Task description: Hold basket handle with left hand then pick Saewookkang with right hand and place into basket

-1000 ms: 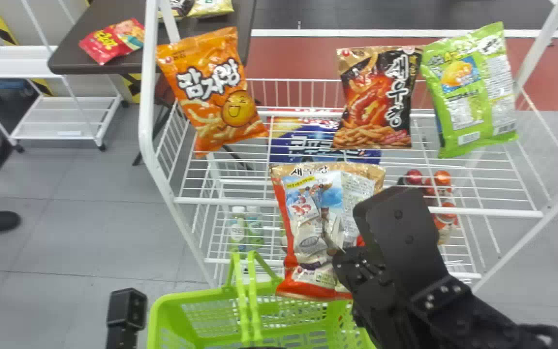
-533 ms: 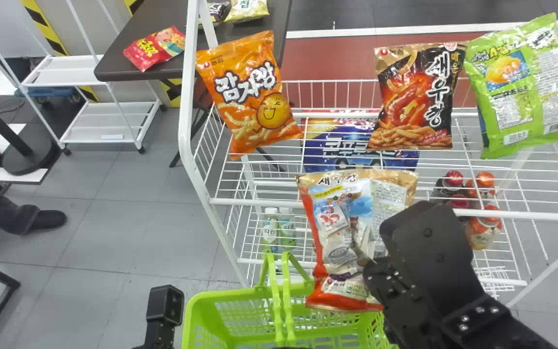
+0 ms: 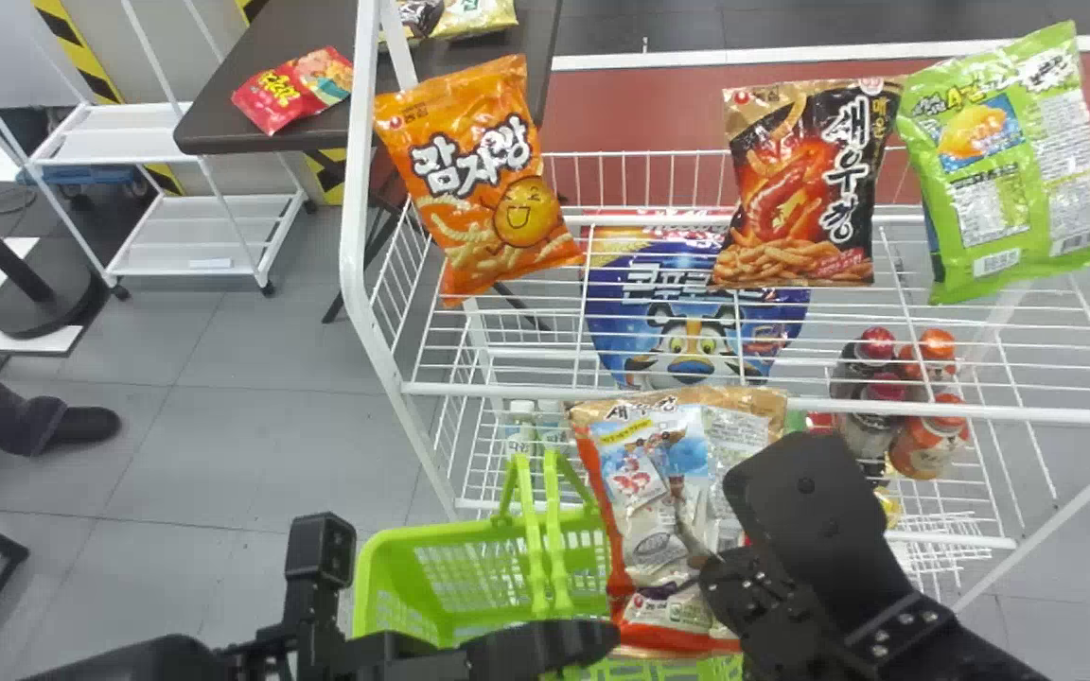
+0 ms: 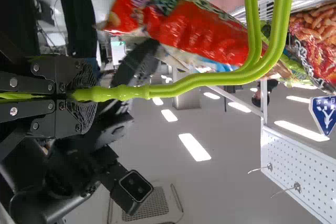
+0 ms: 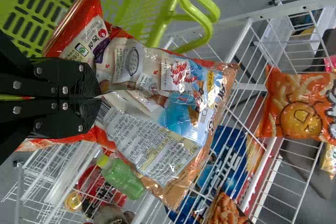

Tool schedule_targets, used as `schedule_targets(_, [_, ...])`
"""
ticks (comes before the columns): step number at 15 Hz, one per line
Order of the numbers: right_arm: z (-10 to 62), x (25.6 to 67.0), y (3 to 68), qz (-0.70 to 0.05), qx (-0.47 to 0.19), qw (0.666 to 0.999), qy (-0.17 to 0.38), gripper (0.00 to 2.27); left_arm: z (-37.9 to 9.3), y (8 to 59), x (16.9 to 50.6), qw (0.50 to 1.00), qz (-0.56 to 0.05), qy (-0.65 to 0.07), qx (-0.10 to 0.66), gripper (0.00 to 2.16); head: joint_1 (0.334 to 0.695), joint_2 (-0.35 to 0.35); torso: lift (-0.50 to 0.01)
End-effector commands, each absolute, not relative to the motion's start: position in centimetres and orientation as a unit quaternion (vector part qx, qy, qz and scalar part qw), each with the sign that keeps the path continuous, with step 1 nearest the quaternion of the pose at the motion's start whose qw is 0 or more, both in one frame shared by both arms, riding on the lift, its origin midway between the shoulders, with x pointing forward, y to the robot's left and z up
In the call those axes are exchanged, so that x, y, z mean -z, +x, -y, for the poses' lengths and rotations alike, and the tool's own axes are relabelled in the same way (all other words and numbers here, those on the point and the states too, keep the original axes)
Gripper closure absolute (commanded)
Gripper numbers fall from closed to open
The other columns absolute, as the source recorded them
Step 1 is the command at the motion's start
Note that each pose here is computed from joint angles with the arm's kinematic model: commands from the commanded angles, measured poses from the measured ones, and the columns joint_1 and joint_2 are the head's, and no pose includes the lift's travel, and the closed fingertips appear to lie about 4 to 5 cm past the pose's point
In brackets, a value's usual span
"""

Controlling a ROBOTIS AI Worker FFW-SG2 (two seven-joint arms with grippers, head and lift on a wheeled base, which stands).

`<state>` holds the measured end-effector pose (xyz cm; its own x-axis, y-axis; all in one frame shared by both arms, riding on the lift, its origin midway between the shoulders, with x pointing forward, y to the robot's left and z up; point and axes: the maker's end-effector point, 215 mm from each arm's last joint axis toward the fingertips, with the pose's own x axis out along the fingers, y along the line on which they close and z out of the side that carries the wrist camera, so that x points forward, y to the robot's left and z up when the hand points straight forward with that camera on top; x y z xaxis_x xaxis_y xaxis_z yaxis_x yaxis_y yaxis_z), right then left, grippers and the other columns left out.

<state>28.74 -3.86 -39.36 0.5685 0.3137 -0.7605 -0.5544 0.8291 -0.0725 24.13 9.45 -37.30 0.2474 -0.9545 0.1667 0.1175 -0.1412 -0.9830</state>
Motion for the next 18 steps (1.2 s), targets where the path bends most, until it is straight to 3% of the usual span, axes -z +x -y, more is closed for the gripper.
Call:
schedule_targets(1, [3.5,40.1,27.6,-0.405,-0.260,0.864,-0.151,2.24,-9.5,25.1,36.8,0.545,-0.367,-0.572,0.491,2.15,0.695,0.128,-0.019])
schedule_targets(2, [3.3,40.5,27.3,-0.410,-0.266,0.859,-0.150,2.23,-9.6,25.4,36.6,0.546,-0.364,-0.571,0.493,2.15,0.695,0.132,-0.019])
schedule_targets(3, [2.9,41.1,26.8,-0.416,-0.273,0.854,-0.151,2.02,-9.6,25.6,36.6,0.547,-0.364,-0.570,0.494,2.15,0.695,0.137,-0.019])
schedule_targets(4, [2.7,41.5,26.4,-0.420,-0.278,0.850,-0.154,1.53,-9.6,25.7,36.4,0.549,-0.362,-0.569,0.494,2.15,0.695,0.143,-0.019])
schedule_targets(5, [2.4,41.9,26.0,-0.424,-0.283,0.846,-0.156,0.20,-9.7,25.8,36.5,0.548,-0.361,-0.570,0.494,2.15,0.695,0.155,-0.019])
schedule_targets(6, [2.3,42.3,25.8,-0.427,-0.284,0.844,-0.158,0.00,-9.7,25.8,36.6,0.547,-0.362,-0.571,0.493,2.15,0.695,0.162,-0.019])
schedule_targets(9, [3.0,42.6,25.8,-0.432,-0.274,0.844,-0.159,0.06,-9.9,25.8,36.7,0.547,-0.361,-0.574,0.491,2.15,0.695,0.176,-0.019])
schedule_targets(12, [6.8,44.7,26.1,-0.456,-0.223,0.844,-0.173,0.06,-10.1,25.8,36.8,0.545,-0.361,-0.579,0.489,2.15,0.695,0.158,-0.019])
schedule_targets(15, [12.7,47.0,28.0,-0.479,-0.150,0.849,-0.164,0.05,-10.4,25.8,37.0,0.542,-0.360,-0.583,0.486,2.15,0.695,0.076,-0.019])
schedule_targets(18, [14.5,44.5,34.6,-0.381,-0.123,0.910,-0.105,0.04,-10.8,25.7,37.2,0.542,-0.358,-0.589,0.481,2.15,0.695,-0.049,-0.019])
